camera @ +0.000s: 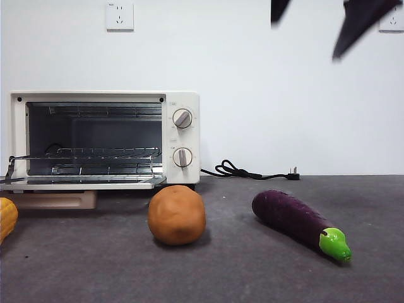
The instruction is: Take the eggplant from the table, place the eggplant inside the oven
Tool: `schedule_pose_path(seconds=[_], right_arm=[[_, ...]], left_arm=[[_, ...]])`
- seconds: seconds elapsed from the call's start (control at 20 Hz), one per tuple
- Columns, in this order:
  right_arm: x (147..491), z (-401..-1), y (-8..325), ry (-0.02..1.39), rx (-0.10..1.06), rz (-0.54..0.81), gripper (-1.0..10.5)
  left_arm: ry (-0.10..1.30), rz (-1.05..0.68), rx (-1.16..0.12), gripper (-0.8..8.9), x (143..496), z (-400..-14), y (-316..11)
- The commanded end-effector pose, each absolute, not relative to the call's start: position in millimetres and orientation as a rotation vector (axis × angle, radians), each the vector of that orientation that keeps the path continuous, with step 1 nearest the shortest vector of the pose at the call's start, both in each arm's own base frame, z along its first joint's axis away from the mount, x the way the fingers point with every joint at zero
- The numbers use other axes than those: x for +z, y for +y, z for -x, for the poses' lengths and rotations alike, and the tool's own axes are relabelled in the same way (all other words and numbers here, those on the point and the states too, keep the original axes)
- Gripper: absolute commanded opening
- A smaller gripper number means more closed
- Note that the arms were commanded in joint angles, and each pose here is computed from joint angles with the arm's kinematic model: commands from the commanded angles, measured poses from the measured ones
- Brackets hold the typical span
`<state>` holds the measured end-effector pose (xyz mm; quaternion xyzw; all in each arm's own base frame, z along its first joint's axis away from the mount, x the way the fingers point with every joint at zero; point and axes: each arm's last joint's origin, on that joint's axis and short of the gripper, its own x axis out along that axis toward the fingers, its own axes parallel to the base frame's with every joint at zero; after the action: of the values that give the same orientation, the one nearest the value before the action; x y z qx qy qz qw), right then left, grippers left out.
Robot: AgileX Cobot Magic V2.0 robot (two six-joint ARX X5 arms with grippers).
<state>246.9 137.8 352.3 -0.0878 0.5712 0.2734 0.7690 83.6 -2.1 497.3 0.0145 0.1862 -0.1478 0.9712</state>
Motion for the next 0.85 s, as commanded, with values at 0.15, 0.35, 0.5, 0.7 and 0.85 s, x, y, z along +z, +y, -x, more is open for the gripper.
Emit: schedule_pose_path(seconds=[0.15,0.35,0.5,0.7,0.85], right_arm=[[293.2,-252.5,141.5,1.303,0.563,0.169,5.6],[244.0,-248.7,139.5,1.349,0.525,0.136,5.6],[212.9,-241.6,135.7,1.382,0.501,0.120,5.6],[187.5,-231.9,130.5,1.420,0.487,0.120,5.3],[176.7,-227.4,129.7,1.427,0.474,0.107,5.2]], left_arm=[[0.374,-0.013,-0.337,-0.05,496.3,-82.6,-3.3],[0.380,-0.012,-0.338,-0.05,495.8,-82.4,-3.4],[0.386,-0.010,-0.338,-0.05,495.3,-82.2,-3.4],[0.386,-0.010,-0.339,-0.05,495.2,-82.2,-3.4],[0.386,-0.011,-0.338,-0.05,495.2,-82.2,-3.4]])
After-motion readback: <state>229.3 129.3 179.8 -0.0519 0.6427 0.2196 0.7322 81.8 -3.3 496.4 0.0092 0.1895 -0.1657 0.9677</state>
